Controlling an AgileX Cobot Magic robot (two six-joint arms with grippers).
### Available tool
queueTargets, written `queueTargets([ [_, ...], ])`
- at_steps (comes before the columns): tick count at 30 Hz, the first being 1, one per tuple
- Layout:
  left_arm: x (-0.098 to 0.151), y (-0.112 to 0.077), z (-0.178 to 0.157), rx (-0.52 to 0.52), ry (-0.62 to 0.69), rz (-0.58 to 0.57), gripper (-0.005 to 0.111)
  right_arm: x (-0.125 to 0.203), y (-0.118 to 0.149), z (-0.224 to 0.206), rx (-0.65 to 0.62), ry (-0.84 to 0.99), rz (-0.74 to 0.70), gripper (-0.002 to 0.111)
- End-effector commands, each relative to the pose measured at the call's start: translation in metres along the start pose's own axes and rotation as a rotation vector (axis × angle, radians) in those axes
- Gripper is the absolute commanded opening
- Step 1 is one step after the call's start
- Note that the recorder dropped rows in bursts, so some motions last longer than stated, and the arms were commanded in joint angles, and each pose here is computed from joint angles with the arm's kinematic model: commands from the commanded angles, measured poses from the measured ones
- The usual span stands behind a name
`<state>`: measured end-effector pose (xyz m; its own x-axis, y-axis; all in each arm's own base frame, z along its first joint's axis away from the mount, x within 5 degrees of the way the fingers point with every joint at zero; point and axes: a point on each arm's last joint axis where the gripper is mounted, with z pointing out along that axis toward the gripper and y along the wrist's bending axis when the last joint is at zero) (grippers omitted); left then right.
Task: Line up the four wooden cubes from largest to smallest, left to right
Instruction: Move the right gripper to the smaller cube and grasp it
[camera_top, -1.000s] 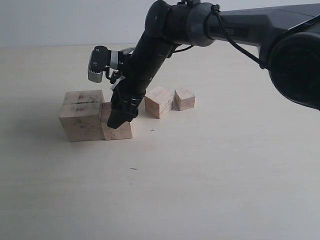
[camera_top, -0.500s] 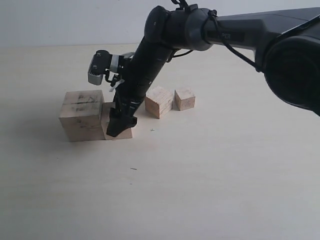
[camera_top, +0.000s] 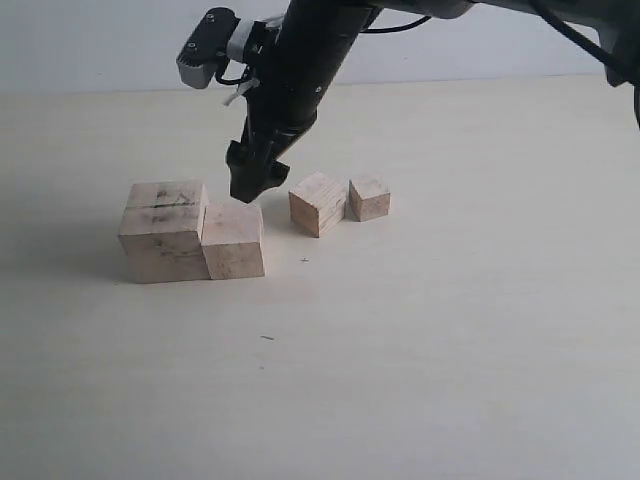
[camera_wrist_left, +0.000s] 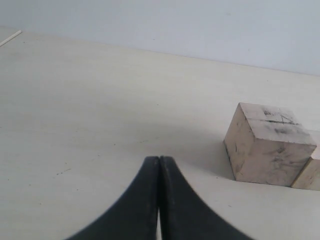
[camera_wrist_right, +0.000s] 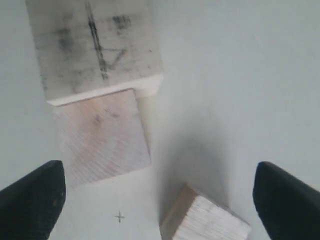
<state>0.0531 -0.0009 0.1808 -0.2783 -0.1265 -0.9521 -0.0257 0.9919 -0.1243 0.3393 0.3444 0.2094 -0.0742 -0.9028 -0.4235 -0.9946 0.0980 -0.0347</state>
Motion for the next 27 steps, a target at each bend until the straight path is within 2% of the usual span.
queueTargets([
  [1, 0.0, 0.0, 0.0, 0.008, -0.011, 0.0, 0.0, 0.007, -0.011, -0.006, 0.131, 0.074, 0.093, 0.094],
  [4, 0.0, 0.0, 0.0, 0.008, -0.011, 0.0, 0.0, 0.01, -0.02, -0.008, 0.236, 0.092, 0.156, 0.094],
  [6, 0.0, 0.0, 0.0, 0.008, -0.011, 0.0, 0.0, 0.014, -0.024, -0.006, 0.261, 0.107, 0.189, 0.094],
  [10, 0.0, 0.0, 0.0, 0.008, -0.011, 0.0, 0.0, 0.038, -0.04, 0.011, 0.224, 0.171, 0.301, 0.089],
  [13, 0.0, 0.0, 0.0, 0.008, -0.011, 0.0, 0.0, 0.039, -0.04, 0.012, 0.193, 0.146, 0.338, 0.089],
  [27, 0.0, 0.0, 0.0, 0.008, -0.011, 0.0, 0.0, 0.047, -0.038, 0.044, 0.117, 0.164, 0.387, 0.089],
])
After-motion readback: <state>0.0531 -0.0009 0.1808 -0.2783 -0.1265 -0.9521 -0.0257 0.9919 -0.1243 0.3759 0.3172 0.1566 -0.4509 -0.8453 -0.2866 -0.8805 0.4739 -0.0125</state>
